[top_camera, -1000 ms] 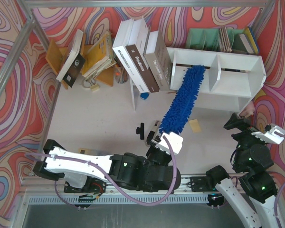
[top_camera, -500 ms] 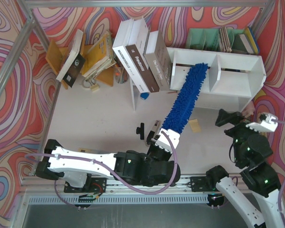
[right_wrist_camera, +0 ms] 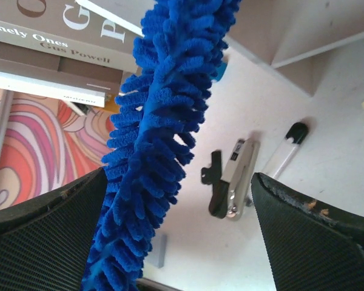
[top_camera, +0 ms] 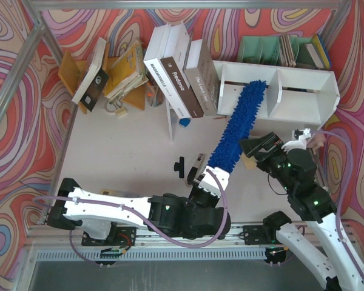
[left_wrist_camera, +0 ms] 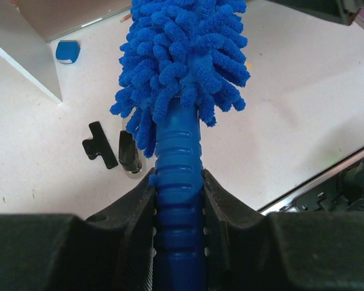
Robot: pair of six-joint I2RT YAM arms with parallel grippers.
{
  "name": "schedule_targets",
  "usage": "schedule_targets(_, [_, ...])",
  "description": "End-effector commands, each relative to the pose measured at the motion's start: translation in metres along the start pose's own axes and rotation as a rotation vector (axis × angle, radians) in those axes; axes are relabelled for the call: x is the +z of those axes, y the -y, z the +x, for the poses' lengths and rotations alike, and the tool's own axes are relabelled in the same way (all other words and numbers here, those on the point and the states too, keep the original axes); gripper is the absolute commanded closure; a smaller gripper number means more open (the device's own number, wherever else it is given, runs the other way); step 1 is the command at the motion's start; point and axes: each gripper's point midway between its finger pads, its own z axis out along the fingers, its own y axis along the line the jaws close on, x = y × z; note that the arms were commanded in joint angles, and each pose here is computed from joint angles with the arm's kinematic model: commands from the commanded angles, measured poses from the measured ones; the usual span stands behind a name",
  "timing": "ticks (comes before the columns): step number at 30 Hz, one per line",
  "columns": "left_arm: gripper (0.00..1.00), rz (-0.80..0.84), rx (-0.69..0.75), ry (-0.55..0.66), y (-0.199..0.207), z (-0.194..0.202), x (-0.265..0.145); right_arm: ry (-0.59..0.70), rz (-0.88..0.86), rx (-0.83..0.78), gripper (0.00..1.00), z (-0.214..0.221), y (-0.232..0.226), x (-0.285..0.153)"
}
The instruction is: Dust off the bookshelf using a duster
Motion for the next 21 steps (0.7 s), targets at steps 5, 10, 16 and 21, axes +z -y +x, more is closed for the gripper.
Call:
schedule_targets(5, [1.00,0.048,-0.036,-0.020,0.005,0.007,-0.001,-0.050,-0.131,0.193,0.10,0.010,-0.030,0.022])
schedule_targets(10, [0.99,0.075,-0.036,-0.028,0.012,0.010,-0.001,-0.077,-0.137,0.219,0.17,0.018,-0.031,0.035])
schedule_targets(16, [0.93,0.097,-0.032,-0.042,0.013,0.011,-0.001,-0.092,-0.116,0.236,0.29,0.024,-0.026,0.045])
schedule_targets(21, [0.86,0.118,-0.049,-0.074,0.013,0.015,0.001,-0.094,-0.121,0.261,0.47,0.026,-0.025,0.046])
